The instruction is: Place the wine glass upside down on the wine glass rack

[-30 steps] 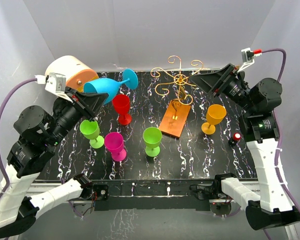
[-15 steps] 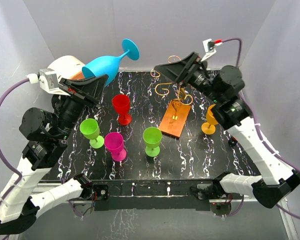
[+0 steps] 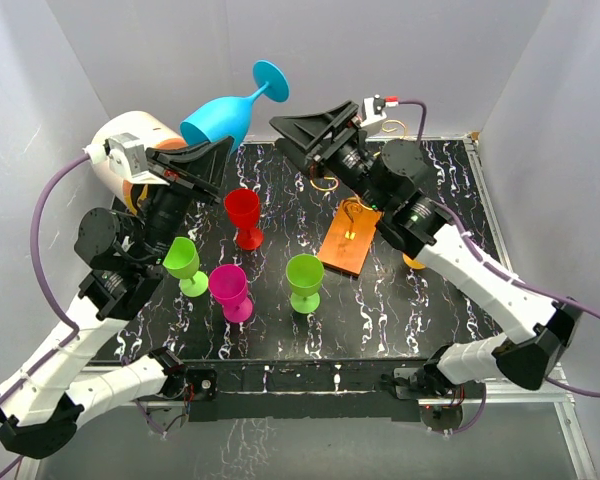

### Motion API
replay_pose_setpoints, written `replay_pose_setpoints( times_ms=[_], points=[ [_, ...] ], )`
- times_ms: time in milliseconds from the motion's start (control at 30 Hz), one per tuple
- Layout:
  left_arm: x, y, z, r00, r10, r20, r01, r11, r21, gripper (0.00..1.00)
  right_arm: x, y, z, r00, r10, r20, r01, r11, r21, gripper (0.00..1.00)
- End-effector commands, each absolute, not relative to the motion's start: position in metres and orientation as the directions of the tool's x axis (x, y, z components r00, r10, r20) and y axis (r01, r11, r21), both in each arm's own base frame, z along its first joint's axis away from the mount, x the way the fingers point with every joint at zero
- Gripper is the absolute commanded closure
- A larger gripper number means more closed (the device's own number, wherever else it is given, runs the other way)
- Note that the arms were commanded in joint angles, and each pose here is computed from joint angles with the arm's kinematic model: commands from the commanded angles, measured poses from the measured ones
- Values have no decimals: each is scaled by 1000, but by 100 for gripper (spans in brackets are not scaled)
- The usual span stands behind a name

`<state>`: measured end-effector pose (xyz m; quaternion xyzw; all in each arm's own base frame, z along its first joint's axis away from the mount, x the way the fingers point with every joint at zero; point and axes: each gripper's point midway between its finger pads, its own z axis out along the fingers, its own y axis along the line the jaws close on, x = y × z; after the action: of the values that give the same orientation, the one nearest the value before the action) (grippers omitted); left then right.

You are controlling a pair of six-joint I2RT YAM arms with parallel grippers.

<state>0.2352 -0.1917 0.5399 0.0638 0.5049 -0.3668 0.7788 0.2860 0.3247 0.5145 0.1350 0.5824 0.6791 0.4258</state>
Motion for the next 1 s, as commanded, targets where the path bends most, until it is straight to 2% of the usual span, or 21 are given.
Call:
replay_pose_setpoints(
  times_ms=[0,400,500,767,967],
  points=[
    [225,-187,568,303,-553,-776,666,705,-242,100,281,326,564,-631,751,-195,-433,-132,892,26],
    [226,-194,561,279,-544,-791,682,692,-236,100,295,332,584,-625,775,-96,-390,-204,898,34],
    [226,-196,560,271,-546,-792,687,687,-239,100,300,339,589,-635,767,-95,-377,-200,905,35],
    [228,-201,557,261,-548,-794,694,678,-240,100,310,347,586,-639,767,-66,-329,-195,924,49],
    [227,-199,559,268,-546,-794,693,681,-235,100,316,347,579,-620,781,-72,-319,-167,933,51]
  ],
)
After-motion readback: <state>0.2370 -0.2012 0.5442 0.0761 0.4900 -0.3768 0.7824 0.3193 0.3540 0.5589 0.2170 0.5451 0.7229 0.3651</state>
